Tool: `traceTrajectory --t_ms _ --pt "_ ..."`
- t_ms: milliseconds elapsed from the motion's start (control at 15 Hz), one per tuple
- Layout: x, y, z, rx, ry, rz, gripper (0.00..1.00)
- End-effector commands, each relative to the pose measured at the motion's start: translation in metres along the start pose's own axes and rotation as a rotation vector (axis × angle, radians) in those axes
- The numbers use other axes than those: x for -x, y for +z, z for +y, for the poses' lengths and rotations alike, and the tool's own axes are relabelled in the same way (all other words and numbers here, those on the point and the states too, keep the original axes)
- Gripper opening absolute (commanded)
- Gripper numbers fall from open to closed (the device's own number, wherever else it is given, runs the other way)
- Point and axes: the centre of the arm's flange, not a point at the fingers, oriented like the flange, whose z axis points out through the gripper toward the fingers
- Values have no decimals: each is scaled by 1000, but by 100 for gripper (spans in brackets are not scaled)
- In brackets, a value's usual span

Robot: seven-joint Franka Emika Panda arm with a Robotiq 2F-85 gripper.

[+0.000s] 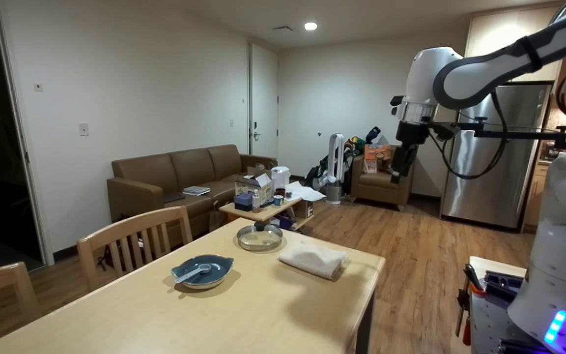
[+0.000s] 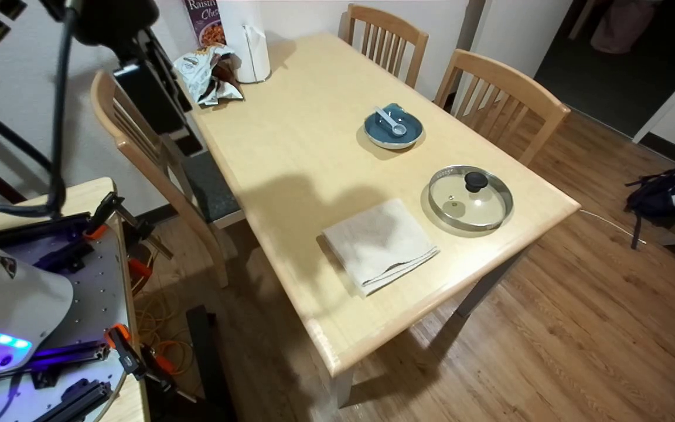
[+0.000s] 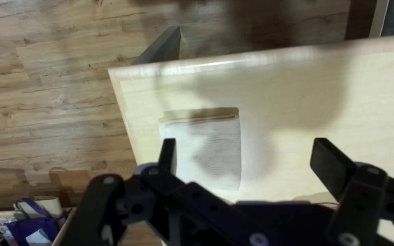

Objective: Unfold the towel

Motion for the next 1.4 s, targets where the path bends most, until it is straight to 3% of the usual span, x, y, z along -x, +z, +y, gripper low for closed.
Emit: traceTrajectory --t_ms 0,267,333,600,667,933,1133,1333 --pt "-50 38 52 -27 4 51 100" --pt "-78 96 100 -64 68 6 100" --pt "-42 63 79 -44 67 42 100" --pt "-56 92 95 -38 82 -14 100" --pt "-57 94 88 -7 47 -15 100" --pt "-137 118 101 -32 42 -87 100" --pt "-172 144 119 -45 60 -162 100" --pt "-203 185 139 -8 50 -221 100"
